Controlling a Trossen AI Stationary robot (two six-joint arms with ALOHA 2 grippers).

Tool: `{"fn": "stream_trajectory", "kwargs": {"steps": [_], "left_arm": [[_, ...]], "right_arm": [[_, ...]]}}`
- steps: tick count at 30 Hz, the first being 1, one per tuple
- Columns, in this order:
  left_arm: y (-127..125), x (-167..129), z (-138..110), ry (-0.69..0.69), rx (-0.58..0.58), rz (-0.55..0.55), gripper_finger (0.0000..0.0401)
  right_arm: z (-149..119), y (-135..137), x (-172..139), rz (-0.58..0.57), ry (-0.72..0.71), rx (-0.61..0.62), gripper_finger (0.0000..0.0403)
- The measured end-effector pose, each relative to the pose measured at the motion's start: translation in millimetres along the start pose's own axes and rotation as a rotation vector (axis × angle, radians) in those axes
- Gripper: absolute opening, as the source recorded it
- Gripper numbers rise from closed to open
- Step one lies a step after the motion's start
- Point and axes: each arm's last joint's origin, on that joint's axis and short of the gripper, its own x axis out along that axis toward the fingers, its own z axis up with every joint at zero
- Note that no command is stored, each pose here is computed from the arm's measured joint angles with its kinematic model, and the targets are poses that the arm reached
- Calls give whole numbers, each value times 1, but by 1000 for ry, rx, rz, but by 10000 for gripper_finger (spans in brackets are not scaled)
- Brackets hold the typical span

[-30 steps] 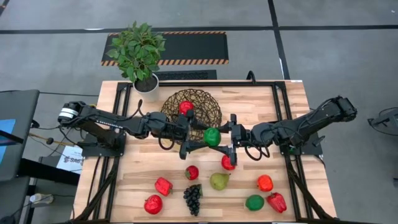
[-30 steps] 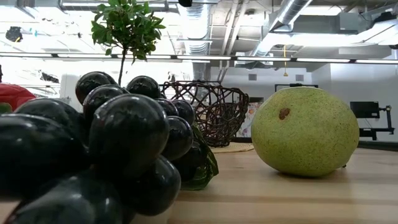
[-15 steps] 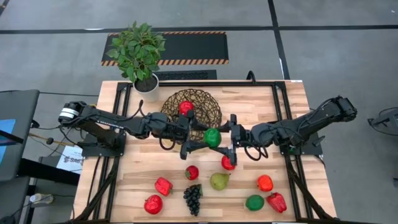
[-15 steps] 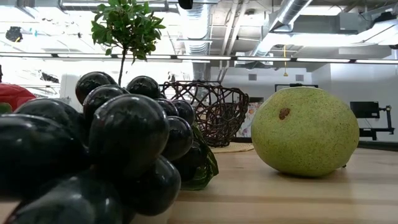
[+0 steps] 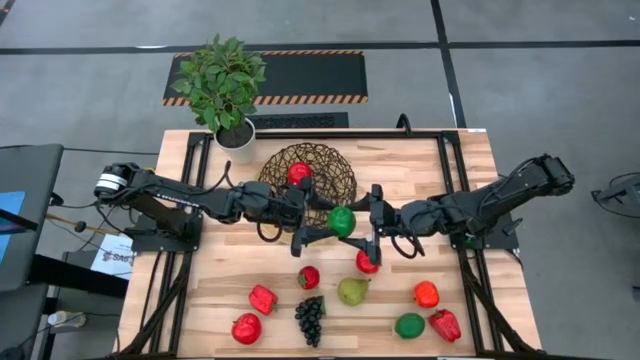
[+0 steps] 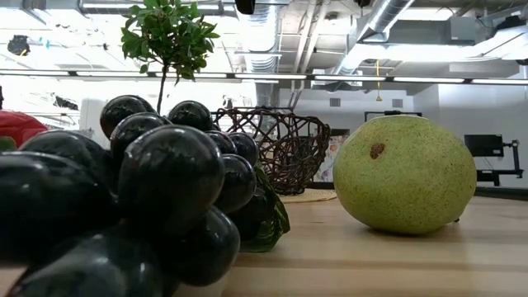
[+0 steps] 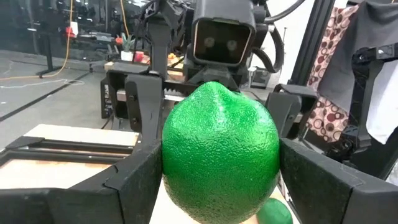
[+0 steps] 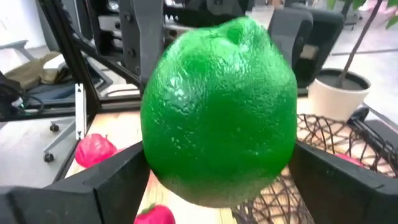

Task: Build produce basket
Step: Put the top green lime into the basket

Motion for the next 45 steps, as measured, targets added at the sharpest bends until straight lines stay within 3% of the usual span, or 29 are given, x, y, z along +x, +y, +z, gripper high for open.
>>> {"fn": "stream_trajectory", "kwargs": {"steps": [6, 13, 16, 21, 25, 29, 33, 37, 41, 45], "left_arm": [[0, -1, -2, 39, -4, 8, 280], [-7, -25, 28, -45, -73, -94, 280], [-13, -42, 45, -78, -54, -269, 280], [-30, -71, 63, -75, 26, -728, 280], [-43, -91, 73, -78, 63, -1017, 280], [-54, -103, 76, -76, 104, -1180, 280], [-60, -107, 80, -148, 158, -1146, 280], [-64, -109, 94, -362, 186, -951, 280], [-65, -117, 115, -628, 92, -722, 280], [-62, -128, 129, -843, -78, -521, 280]], "right_arm": [[-6, -1, -2, -8, 63, 26, 391], [-17, 8, -5, 12, 144, 51, 388], [-17, 13, -7, 29, 146, 44, 389], [-18, 16, -9, 41, 148, 40, 386], [-18, 16, -9, 40, 148, 40, 384], [-18, 16, -9, 39, 150, 38, 383], [-18, 15, -9, 39, 150, 38, 383], [-18, 15, -9, 38, 149, 39, 383], [-18, 15, -8, 38, 147, 40, 383], [-18, 15, -8, 38, 147, 46, 383]]}}
